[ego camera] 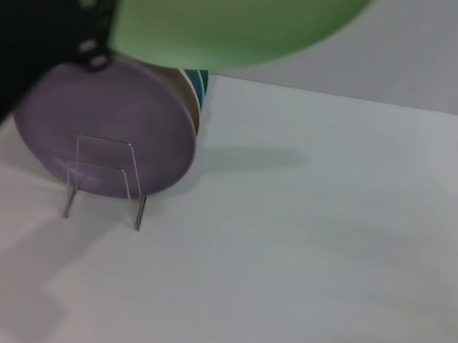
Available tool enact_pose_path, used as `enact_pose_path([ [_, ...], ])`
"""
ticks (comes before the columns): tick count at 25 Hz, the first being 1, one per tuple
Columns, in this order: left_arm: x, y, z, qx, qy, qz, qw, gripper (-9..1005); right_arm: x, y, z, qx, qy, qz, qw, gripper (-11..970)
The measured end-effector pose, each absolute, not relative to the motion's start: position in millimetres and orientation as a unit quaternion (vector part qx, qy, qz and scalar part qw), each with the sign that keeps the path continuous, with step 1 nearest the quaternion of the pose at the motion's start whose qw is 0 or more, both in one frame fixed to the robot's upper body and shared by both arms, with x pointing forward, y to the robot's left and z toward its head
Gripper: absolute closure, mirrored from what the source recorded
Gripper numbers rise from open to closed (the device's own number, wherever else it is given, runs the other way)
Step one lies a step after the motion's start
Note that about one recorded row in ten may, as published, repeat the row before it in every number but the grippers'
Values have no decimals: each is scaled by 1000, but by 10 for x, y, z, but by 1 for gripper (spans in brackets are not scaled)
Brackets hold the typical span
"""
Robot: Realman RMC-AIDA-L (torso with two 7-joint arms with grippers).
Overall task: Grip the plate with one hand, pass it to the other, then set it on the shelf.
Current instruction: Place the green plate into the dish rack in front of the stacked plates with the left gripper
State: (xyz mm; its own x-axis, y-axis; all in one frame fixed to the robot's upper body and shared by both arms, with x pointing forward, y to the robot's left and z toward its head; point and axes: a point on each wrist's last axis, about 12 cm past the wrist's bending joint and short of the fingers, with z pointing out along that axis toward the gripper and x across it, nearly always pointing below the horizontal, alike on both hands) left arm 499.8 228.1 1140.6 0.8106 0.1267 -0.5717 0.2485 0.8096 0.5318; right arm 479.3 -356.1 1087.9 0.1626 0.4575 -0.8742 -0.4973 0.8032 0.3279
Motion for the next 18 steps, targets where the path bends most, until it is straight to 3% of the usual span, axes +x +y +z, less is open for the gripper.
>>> enact_pose_path([
  [3, 5022, 2703, 11235, 305, 294, -46, 905, 924, 4815, -3538, 10878, -15, 566, 323, 758, 518],
  [5, 5018, 2806, 11191, 307, 303, -46, 901, 925, 4819, -3533, 10879, -14, 566, 326, 757, 518],
  [18, 4955, 3129, 10986, 367, 357, -5, 859, 927, 4838, -3483, 10872, -19, 566, 336, 753, 518],
])
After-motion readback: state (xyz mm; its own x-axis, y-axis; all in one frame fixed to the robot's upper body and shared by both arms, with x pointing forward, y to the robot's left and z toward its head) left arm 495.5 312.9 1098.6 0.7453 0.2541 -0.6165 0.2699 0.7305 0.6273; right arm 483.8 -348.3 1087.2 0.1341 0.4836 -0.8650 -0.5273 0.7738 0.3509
